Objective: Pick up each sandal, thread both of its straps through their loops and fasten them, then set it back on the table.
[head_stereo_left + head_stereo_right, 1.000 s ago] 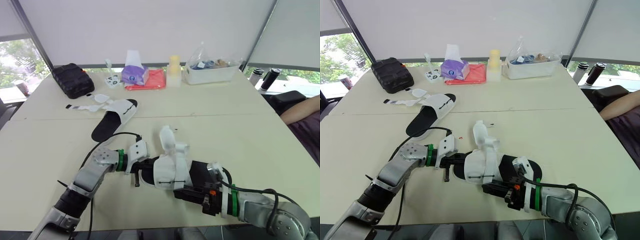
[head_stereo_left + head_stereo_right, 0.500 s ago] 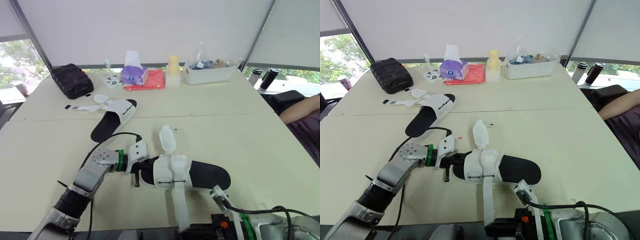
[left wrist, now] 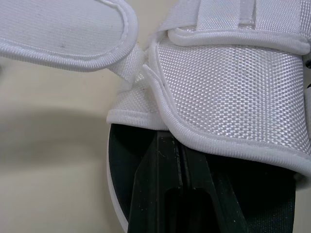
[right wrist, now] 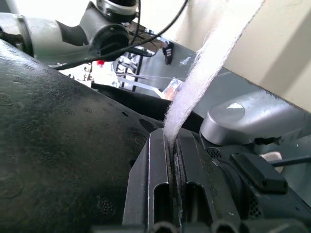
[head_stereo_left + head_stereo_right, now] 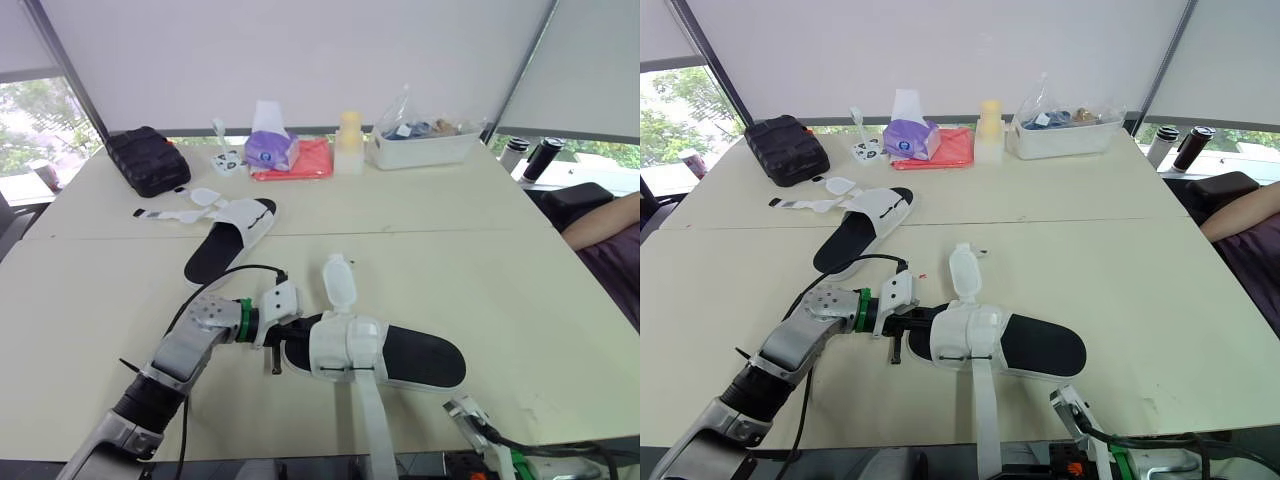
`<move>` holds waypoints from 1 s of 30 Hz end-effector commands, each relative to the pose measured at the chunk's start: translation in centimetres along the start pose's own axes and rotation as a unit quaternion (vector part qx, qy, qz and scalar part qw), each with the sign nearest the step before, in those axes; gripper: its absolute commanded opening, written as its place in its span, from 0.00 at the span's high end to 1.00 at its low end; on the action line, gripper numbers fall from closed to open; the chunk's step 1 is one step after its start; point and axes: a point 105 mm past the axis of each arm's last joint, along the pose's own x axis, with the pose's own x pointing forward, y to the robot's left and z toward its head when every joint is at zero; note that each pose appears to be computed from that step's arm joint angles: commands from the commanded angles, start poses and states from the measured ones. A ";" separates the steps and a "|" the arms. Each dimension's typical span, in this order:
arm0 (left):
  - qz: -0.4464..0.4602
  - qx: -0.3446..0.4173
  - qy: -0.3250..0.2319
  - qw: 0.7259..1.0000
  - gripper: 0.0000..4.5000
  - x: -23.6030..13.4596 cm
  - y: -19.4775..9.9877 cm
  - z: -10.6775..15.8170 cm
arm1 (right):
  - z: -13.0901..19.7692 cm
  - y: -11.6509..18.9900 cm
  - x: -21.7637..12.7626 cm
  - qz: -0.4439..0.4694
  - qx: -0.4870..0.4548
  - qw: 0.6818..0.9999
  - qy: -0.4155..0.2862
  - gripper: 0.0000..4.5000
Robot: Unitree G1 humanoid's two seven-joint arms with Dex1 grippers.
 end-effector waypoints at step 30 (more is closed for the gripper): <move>0.013 -0.010 0.006 1.000 1.00 0.9 -0.2 -0.8 | 16.2 -1.8 0.7 -0.017 0.076 0.954 -0.288 0.27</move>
